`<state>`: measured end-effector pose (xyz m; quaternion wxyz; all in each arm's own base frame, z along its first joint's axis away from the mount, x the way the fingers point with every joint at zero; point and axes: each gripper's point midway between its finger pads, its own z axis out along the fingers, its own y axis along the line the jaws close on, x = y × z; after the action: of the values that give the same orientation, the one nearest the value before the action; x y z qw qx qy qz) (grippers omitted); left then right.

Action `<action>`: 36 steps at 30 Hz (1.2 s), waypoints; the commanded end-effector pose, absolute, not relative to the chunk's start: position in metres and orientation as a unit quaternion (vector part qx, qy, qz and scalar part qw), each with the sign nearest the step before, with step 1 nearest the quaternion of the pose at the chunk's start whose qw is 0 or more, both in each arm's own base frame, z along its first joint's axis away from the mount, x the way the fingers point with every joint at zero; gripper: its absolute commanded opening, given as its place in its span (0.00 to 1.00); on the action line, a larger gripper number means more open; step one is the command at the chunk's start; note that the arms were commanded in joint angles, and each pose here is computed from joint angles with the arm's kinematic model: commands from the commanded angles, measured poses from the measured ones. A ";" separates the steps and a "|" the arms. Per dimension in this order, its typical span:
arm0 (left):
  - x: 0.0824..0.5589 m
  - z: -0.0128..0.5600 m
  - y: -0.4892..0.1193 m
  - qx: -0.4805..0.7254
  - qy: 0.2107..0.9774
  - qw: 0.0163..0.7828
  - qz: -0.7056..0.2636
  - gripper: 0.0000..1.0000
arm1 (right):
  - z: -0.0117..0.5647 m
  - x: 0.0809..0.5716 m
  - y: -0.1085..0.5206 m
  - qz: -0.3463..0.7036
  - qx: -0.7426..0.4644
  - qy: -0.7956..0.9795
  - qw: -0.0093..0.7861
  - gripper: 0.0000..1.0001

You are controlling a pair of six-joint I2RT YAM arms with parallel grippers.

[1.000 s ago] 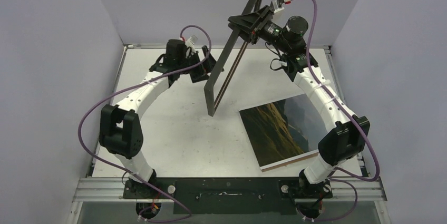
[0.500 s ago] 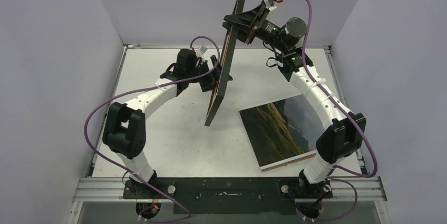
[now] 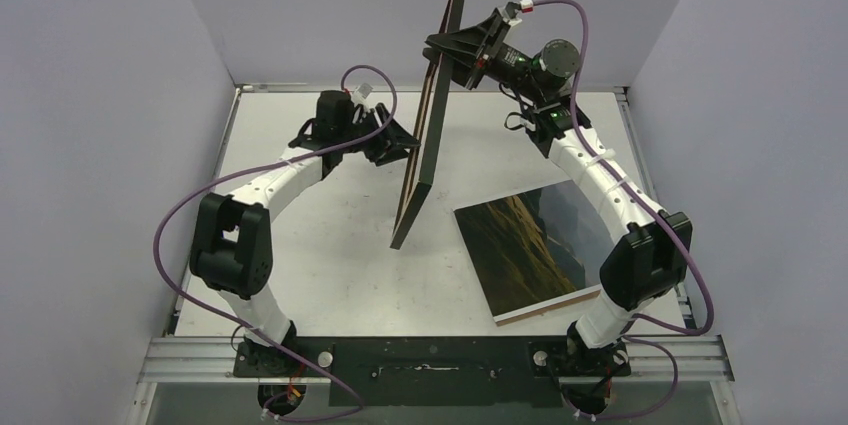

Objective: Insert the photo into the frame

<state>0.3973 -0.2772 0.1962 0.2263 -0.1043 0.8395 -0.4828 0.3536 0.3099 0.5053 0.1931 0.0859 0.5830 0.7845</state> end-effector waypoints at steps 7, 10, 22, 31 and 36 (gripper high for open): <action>0.414 0.223 -0.278 -0.055 0.808 0.245 -0.533 0.60 | 0.532 0.347 0.303 0.815 0.066 0.539 0.203 0.04; 0.414 0.201 -0.276 -0.058 0.827 0.224 -0.513 0.61 | 0.535 0.347 0.302 0.816 0.064 0.537 0.204 0.04; 0.410 0.189 -0.276 -0.051 0.831 0.203 -0.515 0.61 | 0.537 0.345 0.302 0.816 0.061 0.535 0.209 0.05; 0.398 0.187 -0.291 -0.064 0.818 0.148 -0.552 0.50 | 0.540 0.343 0.300 0.830 0.063 0.517 0.200 0.05; 0.401 0.197 -0.292 -0.054 0.807 0.166 -0.564 0.30 | 0.538 0.343 0.300 0.830 0.062 0.519 0.197 0.05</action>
<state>0.3940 -0.2871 0.1734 0.1367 -0.0824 0.8293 -0.5355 0.3662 0.3117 0.4994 0.1639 0.1061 0.5666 0.8005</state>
